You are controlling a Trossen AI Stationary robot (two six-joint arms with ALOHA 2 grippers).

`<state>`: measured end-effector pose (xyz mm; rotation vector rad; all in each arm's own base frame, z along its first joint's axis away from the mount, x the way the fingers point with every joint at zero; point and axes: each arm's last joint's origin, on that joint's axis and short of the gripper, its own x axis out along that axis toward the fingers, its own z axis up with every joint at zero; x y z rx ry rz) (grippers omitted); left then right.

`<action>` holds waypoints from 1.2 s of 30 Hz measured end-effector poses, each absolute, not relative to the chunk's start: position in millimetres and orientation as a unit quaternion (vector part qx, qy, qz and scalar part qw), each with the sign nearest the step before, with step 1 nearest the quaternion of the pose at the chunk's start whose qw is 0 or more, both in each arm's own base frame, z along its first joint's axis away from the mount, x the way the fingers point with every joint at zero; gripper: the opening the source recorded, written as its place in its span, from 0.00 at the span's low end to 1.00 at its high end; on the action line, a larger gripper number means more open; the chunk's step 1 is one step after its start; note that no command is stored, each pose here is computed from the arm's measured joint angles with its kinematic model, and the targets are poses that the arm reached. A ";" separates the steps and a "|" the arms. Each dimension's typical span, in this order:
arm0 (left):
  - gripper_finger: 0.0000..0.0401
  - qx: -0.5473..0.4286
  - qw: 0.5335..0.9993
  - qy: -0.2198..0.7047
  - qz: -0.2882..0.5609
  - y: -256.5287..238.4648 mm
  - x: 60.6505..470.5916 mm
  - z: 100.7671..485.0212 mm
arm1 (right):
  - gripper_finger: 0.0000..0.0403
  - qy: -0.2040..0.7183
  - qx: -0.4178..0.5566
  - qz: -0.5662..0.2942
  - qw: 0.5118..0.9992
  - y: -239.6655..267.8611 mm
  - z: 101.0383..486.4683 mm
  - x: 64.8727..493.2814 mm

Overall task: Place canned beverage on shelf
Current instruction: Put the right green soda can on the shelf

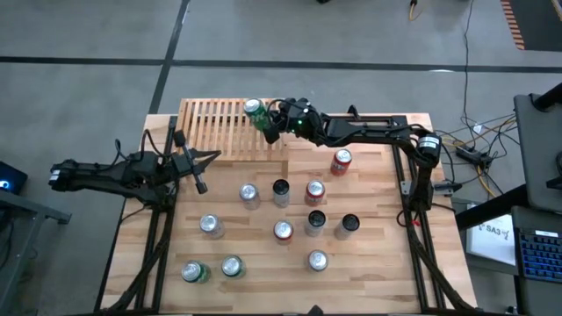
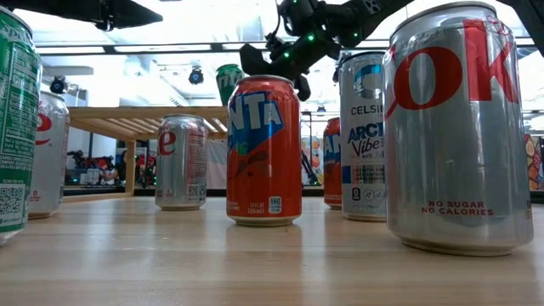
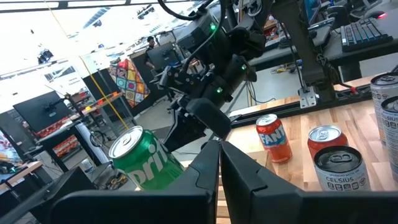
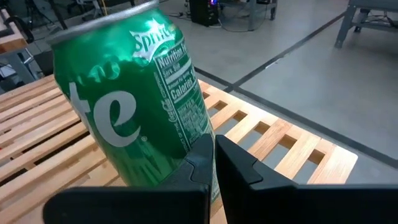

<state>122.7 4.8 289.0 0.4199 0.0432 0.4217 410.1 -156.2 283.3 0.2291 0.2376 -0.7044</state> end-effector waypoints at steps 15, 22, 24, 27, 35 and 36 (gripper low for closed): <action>0.00 0.206 0.956 0.026 0.207 4.7 124.6 287.9 | 0.02 0.151 0.112 -0.351 0.917 -155.8 277.0 407.5; 0.00 0.207 0.956 0.027 0.206 4.6 125.2 287.6 | 0.02 0.167 0.112 -0.377 0.904 -156.1 273.4 404.9; 0.00 0.207 0.956 0.028 0.206 4.6 125.5 287.4 | 0.02 0.166 0.113 -0.380 0.903 -156.5 273.6 404.8; 0.00 0.207 0.956 0.028 0.206 4.6 125.5 287.4 | 0.02 0.165 0.110 -0.389 0.900 -156.8 273.7 404.3; 0.00 0.207 0.956 0.028 0.206 4.6 125.5 287.3 | 0.02 0.135 0.115 -0.424 0.888 -157.3 277.3 404.7; 0.00 0.207 0.956 0.028 0.206 4.6 125.5 287.3 | 0.02 0.128 0.118 -0.423 0.889 -157.2 278.4 405.2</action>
